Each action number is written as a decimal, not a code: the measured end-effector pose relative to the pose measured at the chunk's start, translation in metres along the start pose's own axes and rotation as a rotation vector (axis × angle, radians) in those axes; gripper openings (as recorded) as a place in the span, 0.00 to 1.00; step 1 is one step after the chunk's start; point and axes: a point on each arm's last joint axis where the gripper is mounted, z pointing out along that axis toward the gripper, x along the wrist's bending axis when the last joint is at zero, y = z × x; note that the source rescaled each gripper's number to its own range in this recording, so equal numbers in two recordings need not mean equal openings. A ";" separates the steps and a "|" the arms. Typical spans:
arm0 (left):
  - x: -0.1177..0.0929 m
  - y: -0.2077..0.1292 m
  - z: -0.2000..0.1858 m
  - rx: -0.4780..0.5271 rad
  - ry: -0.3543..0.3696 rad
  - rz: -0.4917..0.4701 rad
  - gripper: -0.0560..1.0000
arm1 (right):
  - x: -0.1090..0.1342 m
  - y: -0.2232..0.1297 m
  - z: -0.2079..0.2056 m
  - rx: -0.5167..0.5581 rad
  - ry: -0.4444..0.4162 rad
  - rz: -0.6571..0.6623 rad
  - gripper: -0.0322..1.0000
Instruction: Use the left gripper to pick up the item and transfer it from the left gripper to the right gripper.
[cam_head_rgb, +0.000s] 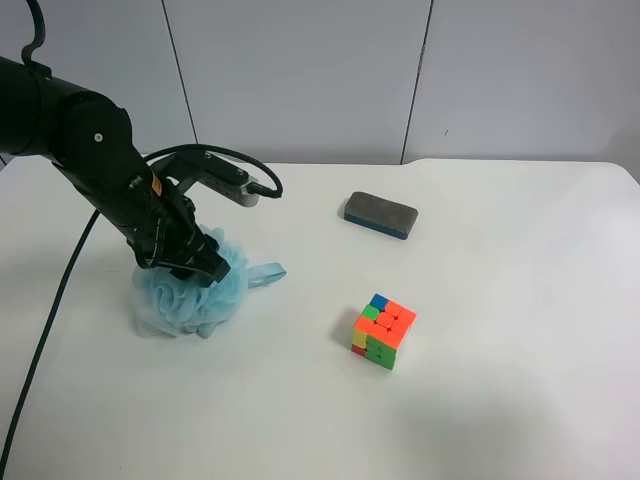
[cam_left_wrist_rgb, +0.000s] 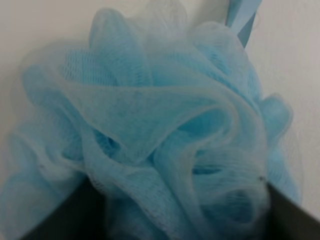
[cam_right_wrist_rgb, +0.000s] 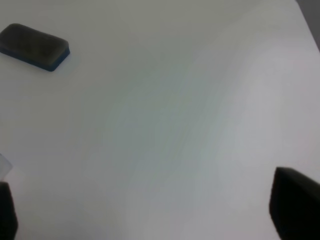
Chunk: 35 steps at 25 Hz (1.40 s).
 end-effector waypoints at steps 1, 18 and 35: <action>0.000 0.000 0.000 0.000 0.000 0.000 0.29 | 0.000 0.000 0.000 0.000 0.000 0.000 1.00; 0.000 0.001 -0.049 -0.079 0.012 0.009 0.07 | 0.000 0.000 0.000 0.000 0.000 0.000 1.00; -0.008 -0.006 -0.135 -0.327 -0.055 -0.070 0.07 | 0.000 0.000 0.000 0.000 0.000 0.000 1.00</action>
